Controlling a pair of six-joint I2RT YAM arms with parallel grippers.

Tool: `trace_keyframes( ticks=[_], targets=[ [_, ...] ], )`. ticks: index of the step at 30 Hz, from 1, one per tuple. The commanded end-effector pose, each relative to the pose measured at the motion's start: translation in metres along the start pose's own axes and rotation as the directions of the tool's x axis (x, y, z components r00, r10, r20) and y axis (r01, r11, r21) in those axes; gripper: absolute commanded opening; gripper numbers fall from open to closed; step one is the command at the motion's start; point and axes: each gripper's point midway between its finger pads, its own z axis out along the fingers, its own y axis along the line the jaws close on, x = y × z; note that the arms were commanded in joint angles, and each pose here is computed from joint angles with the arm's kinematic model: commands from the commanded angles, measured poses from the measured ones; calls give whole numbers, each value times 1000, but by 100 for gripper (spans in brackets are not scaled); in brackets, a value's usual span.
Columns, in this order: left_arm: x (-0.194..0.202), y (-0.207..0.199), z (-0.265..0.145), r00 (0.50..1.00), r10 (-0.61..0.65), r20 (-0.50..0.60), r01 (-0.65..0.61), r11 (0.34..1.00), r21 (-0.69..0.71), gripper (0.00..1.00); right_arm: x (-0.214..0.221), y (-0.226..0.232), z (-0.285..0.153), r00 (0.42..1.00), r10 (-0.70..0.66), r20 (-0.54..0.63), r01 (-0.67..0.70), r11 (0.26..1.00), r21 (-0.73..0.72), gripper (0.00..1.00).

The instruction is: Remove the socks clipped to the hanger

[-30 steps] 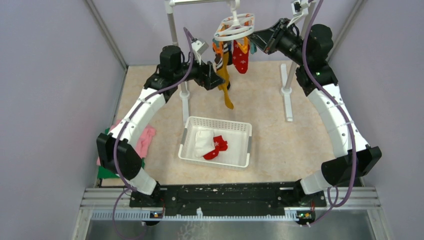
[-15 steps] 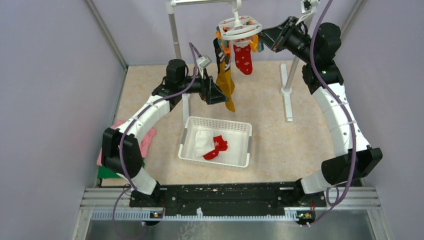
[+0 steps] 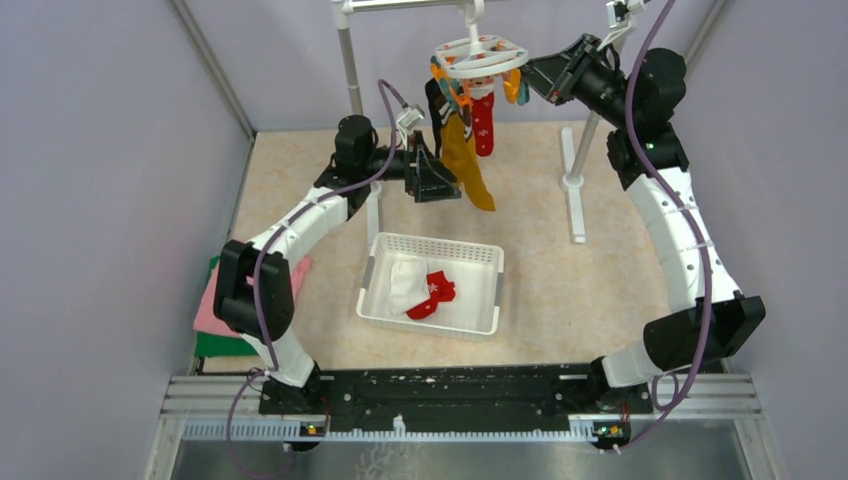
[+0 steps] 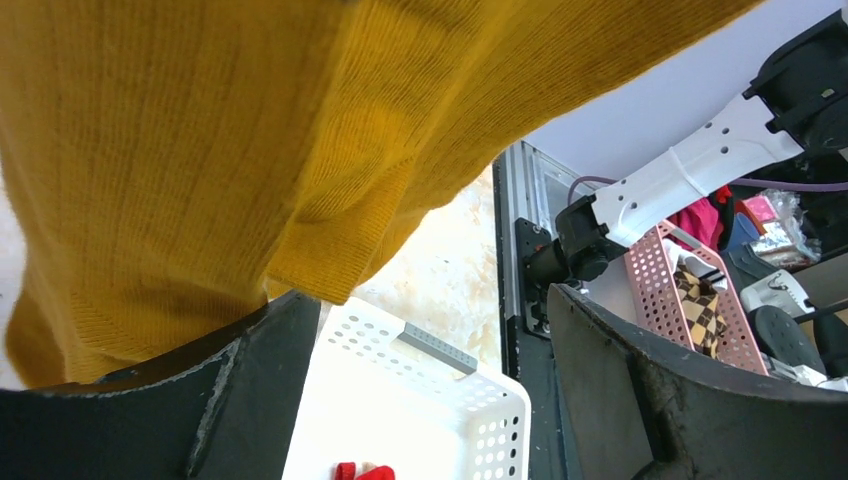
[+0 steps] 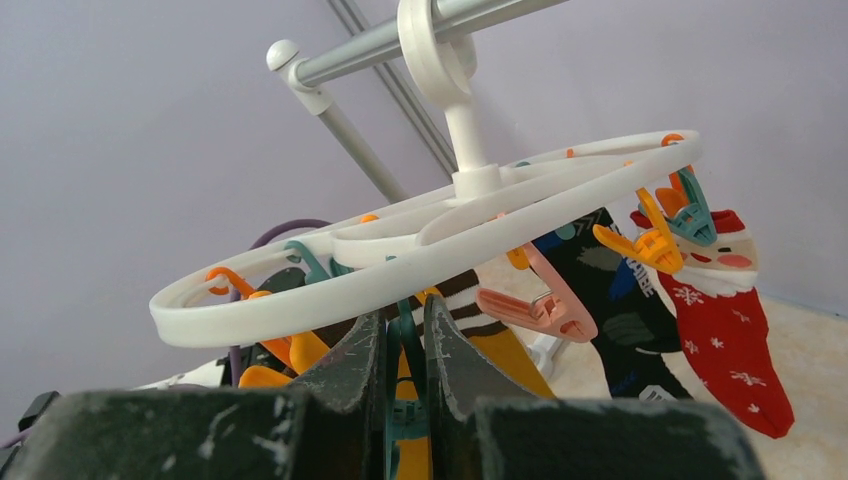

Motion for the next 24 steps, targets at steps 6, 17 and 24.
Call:
trace_keyframes(
  ticks=[6, 17, 24],
  targets=[
    [-17, 19, -3, 996, 82, 38, -81, 996, -22, 97, -2, 11, -11, 999, 32, -20, -32, 999, -17, 3],
    [-41, 19, -4, 993, 66, 101, -65, 998, -10, 99, -4, 14, -11, 1000, 28, -6, -28, 999, -45, 3],
    [-48, -4, -10, 992, 47, 119, -57, 995, 82, 79, -1, 11, -10, 1000, 27, -13, -27, 999, -38, 3]
  ],
)
